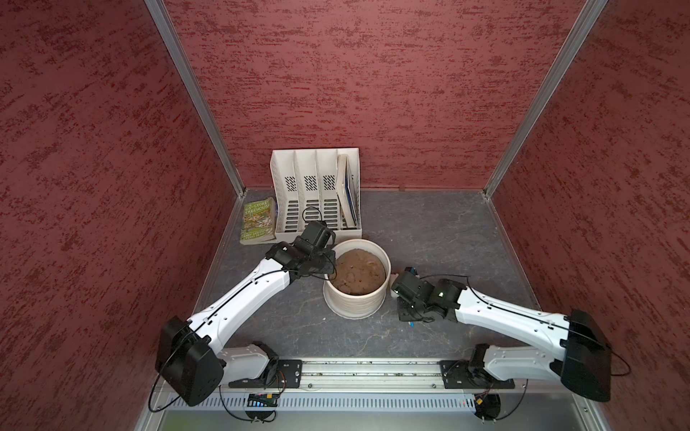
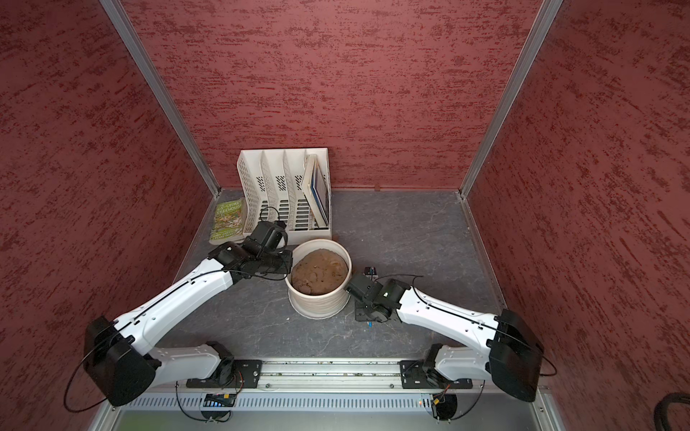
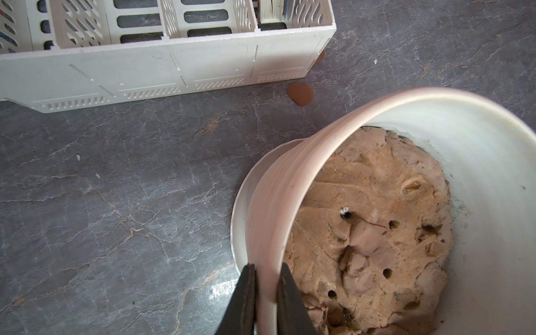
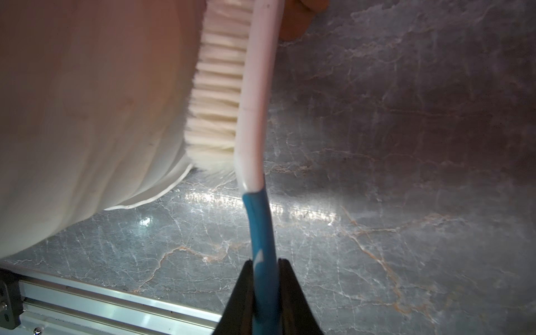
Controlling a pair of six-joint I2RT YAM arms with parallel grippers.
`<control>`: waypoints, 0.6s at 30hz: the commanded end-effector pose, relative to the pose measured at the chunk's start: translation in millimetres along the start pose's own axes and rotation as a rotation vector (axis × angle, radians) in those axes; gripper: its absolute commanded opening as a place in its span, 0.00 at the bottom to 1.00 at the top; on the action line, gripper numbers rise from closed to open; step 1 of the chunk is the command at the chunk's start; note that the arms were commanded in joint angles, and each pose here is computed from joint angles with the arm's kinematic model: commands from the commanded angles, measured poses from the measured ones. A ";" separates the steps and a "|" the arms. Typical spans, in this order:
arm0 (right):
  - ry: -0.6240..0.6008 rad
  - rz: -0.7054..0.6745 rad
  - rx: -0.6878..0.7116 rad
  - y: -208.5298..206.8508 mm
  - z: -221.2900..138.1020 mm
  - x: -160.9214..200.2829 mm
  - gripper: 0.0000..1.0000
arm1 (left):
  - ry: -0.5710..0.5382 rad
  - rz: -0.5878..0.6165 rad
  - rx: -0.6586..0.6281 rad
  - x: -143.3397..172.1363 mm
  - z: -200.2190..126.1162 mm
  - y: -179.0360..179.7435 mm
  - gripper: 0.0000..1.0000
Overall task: Scrub the dried mud off the ceramic pot
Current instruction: Brush off the soil from the pot.
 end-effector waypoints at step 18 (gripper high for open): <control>0.158 0.079 0.214 -60.5 1.8 27.8 0.00 | -0.047 -0.007 0.101 4.7 -44.4 4.4 0.31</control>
Point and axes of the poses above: each gripper's point midway between its finger pads, its own z axis out along the fingers, its own y axis along the line the jaws close on, x = y × z, the point moved 3 cm from there along -z, back along the fingers, and after that the axes turned 15 degrees about -z, right-handed, at the moved point
